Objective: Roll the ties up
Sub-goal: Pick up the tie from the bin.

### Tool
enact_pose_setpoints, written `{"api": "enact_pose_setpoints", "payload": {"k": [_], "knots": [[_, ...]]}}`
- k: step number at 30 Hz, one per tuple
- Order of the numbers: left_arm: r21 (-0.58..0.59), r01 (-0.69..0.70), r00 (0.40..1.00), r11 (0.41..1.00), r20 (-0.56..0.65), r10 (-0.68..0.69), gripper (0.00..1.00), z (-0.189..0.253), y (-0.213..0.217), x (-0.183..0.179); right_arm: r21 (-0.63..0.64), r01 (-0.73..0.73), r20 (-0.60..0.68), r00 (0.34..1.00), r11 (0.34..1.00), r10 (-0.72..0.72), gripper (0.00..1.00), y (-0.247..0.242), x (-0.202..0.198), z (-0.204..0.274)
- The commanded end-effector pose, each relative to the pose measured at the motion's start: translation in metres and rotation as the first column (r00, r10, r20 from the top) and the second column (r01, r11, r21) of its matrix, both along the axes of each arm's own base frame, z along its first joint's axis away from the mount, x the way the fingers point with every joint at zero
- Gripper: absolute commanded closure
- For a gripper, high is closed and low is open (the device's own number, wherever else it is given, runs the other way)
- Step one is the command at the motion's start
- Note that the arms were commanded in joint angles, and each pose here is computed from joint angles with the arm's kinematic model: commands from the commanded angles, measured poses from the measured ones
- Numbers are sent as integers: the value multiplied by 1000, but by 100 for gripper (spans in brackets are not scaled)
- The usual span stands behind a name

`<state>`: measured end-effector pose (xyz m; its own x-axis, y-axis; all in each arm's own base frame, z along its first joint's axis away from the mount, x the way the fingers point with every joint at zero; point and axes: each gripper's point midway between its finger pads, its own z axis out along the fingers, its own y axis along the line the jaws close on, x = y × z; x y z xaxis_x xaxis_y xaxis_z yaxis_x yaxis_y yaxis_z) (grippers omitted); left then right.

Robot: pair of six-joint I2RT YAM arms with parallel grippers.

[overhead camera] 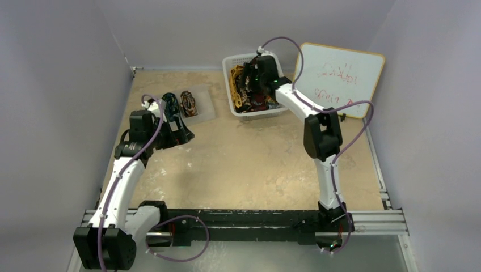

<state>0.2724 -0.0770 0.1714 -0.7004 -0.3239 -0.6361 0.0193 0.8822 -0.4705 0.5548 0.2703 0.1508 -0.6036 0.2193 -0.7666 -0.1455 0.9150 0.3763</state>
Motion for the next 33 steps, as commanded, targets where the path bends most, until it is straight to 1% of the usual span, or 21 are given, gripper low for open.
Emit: {"api": "enact_pose_setpoints", "payload": {"k": [1, 6, 10, 12, 15, 18, 21, 24, 26, 30, 33], "knots": [[-10, -20, 1000, 1000, 23, 21, 0, 5, 2, 3, -13, -92, 78, 993, 996, 92, 17, 52, -8, 37], [-9, -27, 999, 1000, 22, 28, 0, 5, 3, 1, 6, -119, 64, 991, 993, 118, 18, 73, -5, 22], [-9, -28, 999, 1000, 15, 28, 0, 3, 3, 1, 12, -118, 51, 992, 993, 118, 22, 76, -2, 15], [-10, -27, 1000, 1000, 13, 27, 0, 3, 2, 1, 20, -149, 42, 988, 989, 148, 23, 81, -4, 11], [-12, -23, 1000, 1000, 8, 23, 0, 2, 2, 1, 10, -161, 30, 986, 987, 161, 27, 82, -5, 4], [-14, -17, 1000, 1000, 7, 17, 0, 1, 1, 1, 2, -165, 31, 986, 986, 164, 34, 82, -3, -1], [-24, -1, 1000, 1000, 5, 2, 0, 0, -2, 0, 25, -188, 22, 982, 982, 187, 44, 85, -5, -6], [-23, -5, 1000, 1000, 2, 5, 0, 0, -2, 0, 58, -193, 10, 981, 979, 193, 49, 83, -4, -9], [-21, -7, 1000, 1000, 1, 7, 0, 0, -1, 0, 82, -200, 9, 980, 976, 200, 55, 84, -4, -10], [-22, -9, 1000, 1000, 0, 9, 0, 0, -1, 0, 89, -197, -2, 980, 976, 198, 56, 83, -3, -15], [-24, -10, 1000, 1000, -1, 10, 0, 0, -1, 0, 80, -186, -16, 982, 979, 188, 52, 81, -2, -24]]}}
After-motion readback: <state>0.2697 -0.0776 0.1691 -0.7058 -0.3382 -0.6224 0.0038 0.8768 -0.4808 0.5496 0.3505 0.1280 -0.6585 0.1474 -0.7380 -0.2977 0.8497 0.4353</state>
